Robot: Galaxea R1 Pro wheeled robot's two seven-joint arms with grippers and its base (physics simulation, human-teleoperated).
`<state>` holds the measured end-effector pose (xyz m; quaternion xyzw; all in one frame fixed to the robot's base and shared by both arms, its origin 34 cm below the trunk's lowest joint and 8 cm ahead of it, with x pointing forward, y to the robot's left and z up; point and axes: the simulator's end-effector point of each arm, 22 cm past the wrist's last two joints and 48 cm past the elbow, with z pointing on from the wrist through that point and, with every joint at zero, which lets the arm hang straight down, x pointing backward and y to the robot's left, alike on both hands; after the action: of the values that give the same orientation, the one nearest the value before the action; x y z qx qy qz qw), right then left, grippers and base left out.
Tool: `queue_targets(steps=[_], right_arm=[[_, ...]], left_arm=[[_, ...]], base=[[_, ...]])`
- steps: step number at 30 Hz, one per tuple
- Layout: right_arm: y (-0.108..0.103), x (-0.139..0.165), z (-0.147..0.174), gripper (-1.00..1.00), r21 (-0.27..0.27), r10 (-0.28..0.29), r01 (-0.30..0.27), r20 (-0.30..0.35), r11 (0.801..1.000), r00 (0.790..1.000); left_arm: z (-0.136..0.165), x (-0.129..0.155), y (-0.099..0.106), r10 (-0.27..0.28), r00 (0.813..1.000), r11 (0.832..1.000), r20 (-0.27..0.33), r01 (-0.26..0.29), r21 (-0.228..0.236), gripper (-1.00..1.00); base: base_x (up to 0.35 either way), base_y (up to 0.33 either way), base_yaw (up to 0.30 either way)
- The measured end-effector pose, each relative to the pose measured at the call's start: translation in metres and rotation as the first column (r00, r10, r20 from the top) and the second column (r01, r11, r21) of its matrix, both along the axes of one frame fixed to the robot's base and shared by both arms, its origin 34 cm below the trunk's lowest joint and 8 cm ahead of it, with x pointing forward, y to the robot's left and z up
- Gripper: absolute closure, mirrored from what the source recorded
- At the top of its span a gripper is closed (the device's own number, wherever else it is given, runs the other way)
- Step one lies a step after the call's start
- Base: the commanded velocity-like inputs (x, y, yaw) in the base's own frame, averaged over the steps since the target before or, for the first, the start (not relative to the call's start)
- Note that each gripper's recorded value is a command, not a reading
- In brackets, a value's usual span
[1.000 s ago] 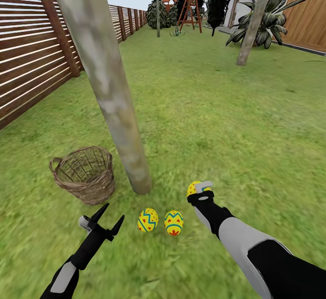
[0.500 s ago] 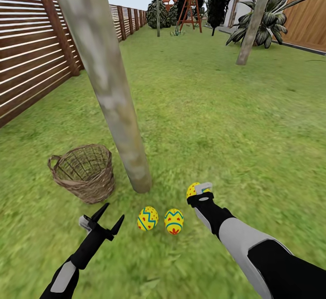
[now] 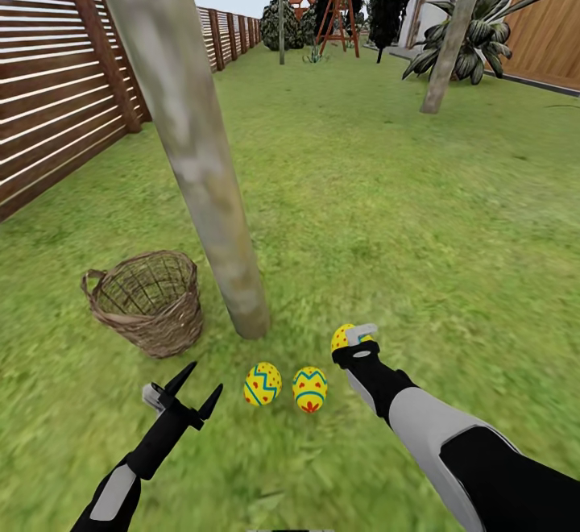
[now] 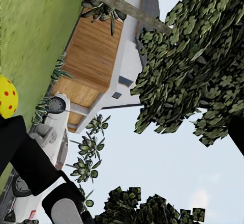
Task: Take the three Easter eggs out of the wicker basket on the lawn in the garden, then place them on the lawn next to a single tree (choose any tree) so that all three eggs are next to the same tree and none are left in the basket.
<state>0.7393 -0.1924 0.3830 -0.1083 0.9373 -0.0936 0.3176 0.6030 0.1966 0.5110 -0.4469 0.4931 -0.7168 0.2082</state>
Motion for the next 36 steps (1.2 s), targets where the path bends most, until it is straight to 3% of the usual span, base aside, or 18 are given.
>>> queue_targets(steps=[11,25,36], right_arm=[[0.001,-0.005,-0.024,1.0,0.003,0.0,0.0,0.002,1.0,1.0],[0.001,-0.01,-0.045,1.0,0.002,0.001,-0.001,0.003,1.0,1.0],[-0.001,-0.01,-0.045,1.0,0.0,-0.001,0.001,0.004,1.0,1.0]], left_arm=[[-0.024,-0.005,0.0,0.0,1.0,1.0,0.0,0.0,0.0,-1.0],[-0.045,-0.01,0.0,0.001,1.0,1.0,0.002,-0.001,-0.001,-1.0],[-0.046,-0.01,0.0,0.001,1.0,1.0,0.0,-0.001,-0.004,-1.0]], base=[[0.0,0.0,0.005],[0.002,-0.002,0.177],[0.214,-0.175,0.001]])
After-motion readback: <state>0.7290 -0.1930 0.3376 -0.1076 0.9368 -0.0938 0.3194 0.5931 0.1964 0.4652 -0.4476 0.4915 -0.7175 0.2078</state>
